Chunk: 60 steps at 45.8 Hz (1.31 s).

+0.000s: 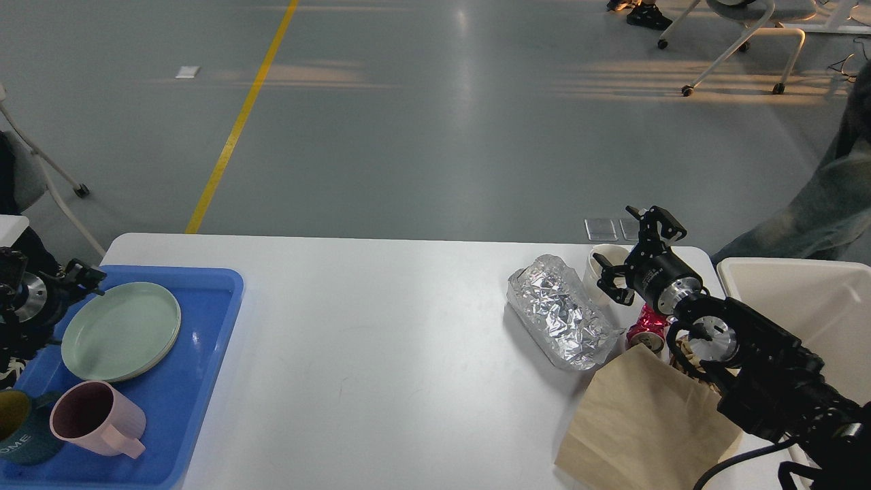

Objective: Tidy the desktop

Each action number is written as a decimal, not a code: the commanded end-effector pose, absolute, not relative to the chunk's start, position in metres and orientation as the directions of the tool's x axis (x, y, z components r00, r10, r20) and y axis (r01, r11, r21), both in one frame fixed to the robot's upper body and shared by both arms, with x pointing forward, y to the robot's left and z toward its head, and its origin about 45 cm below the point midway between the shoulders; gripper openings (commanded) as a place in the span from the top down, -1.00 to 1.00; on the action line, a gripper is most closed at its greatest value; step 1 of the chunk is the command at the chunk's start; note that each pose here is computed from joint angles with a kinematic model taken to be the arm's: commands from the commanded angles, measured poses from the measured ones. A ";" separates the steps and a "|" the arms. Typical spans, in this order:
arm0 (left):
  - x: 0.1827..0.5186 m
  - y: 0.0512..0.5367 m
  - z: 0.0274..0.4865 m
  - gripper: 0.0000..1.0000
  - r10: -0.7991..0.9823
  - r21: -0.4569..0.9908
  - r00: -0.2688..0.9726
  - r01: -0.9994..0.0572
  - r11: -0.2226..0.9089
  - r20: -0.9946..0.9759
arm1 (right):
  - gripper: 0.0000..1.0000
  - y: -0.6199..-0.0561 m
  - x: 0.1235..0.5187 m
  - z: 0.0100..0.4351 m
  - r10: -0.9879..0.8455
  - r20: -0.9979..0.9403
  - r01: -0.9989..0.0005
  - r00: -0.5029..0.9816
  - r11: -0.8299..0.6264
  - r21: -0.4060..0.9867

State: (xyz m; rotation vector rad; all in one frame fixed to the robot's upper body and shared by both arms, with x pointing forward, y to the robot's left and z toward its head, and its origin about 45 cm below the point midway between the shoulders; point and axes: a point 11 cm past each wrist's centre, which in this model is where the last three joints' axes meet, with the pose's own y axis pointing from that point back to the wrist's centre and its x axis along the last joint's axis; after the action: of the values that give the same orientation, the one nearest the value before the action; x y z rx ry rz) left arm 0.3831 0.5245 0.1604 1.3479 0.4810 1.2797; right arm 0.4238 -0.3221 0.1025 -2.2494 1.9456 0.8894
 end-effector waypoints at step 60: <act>0.488 0.397 0.225 -0.93 0.574 -0.083 -0.058 -0.973 -0.216 -0.817 | -1.00 -0.322 0.424 0.103 -0.897 -0.438 -0.919 0.051 -0.214 0.332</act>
State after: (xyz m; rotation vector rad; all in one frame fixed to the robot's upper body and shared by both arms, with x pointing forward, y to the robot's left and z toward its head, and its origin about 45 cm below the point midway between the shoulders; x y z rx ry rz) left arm 0.4855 0.3970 0.2189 -0.8916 0.6201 1.5975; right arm 0.4238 -0.3221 0.1025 -2.2497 1.9456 0.8893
